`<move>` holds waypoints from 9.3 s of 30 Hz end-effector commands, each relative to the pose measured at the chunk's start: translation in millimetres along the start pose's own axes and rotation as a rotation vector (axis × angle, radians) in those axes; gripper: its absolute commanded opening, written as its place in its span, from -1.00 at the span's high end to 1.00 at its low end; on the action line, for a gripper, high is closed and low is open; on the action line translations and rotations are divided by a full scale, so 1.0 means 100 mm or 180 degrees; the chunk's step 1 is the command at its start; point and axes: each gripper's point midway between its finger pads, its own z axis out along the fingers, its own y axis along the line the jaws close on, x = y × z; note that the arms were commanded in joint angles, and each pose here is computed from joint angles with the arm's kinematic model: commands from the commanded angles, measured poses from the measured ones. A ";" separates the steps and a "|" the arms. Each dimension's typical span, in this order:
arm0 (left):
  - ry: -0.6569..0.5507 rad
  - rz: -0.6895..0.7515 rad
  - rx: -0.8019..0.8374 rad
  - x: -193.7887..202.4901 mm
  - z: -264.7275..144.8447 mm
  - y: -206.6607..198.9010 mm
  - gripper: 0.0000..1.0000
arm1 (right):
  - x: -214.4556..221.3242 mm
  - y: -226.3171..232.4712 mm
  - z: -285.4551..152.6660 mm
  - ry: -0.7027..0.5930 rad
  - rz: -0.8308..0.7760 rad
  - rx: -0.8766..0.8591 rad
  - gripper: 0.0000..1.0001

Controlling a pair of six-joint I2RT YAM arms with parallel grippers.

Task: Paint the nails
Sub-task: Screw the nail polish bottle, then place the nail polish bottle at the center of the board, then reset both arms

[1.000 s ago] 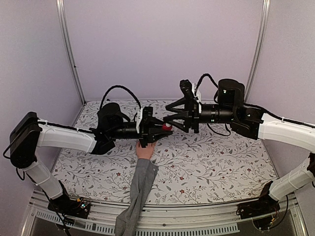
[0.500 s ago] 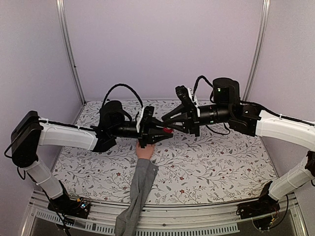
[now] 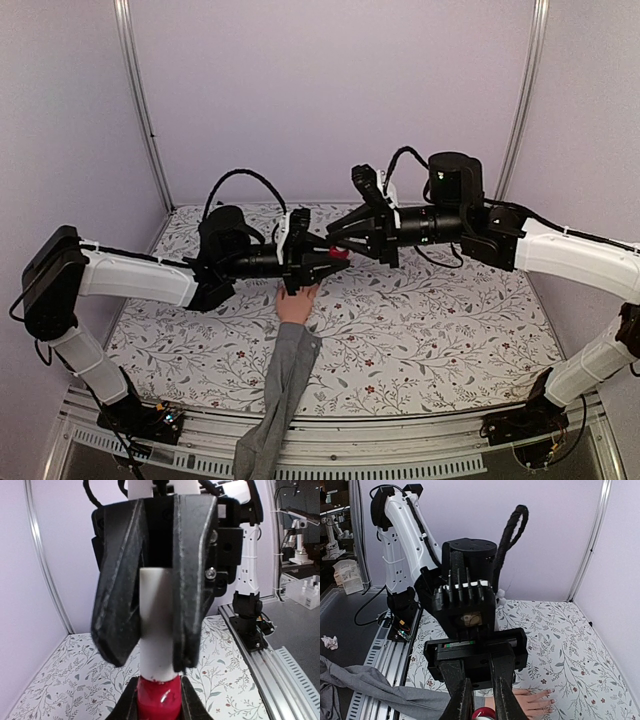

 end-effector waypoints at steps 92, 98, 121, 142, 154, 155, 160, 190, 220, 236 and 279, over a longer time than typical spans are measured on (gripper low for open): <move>-0.0434 -0.0352 0.0624 -0.14 0.03 -0.04 1.00 | -0.14 -0.01 0.03 -0.0188 0.0175 -0.0244 0.65; -0.0433 -0.0312 0.0459 -0.16 0.02 0.03 1.00 | -0.10 -0.06 0.05 -0.0136 0.0234 -0.0157 1.00; -0.0381 0.0349 -0.1156 -0.31 -0.03 0.52 1.00 | -0.06 -0.44 0.02 -0.0153 0.0496 0.0553 1.00; -0.0246 0.0342 -0.1493 -0.13 -0.14 0.64 1.00 | -0.13 -0.51 -0.15 -0.0163 0.0453 0.0842 -0.04; -0.0226 0.0352 -0.1495 -0.12 -0.15 0.64 1.00 | 0.07 -0.58 -0.11 0.0112 0.0566 0.0914 0.18; -0.0219 0.0351 -0.1489 -0.12 -0.15 0.64 1.00 | 0.06 -0.59 -0.10 0.0110 0.0568 0.0917 0.25; -0.0156 0.0337 -0.1495 -0.08 -0.13 0.66 1.00 | 0.05 -0.60 -0.08 0.0101 0.0571 0.0913 0.74; -0.0002 -0.0163 -0.2268 0.07 -0.77 1.07 -1.00 | 0.68 -1.37 -0.60 0.0003 0.0991 0.1892 1.00; -0.0031 -0.0276 -0.2404 0.15 -1.02 1.18 -0.99 | 1.99 -0.60 -0.28 0.0649 0.1356 0.1143 1.00; -0.0059 -0.0242 -0.2302 0.12 -0.99 1.14 -0.99 | 2.45 0.41 0.00 0.1093 0.0839 0.0545 1.00; 0.0395 -0.0754 -0.2306 0.17 -0.93 1.41 -0.99 | 1.46 0.22 -0.36 0.0496 0.0704 0.0799 -0.98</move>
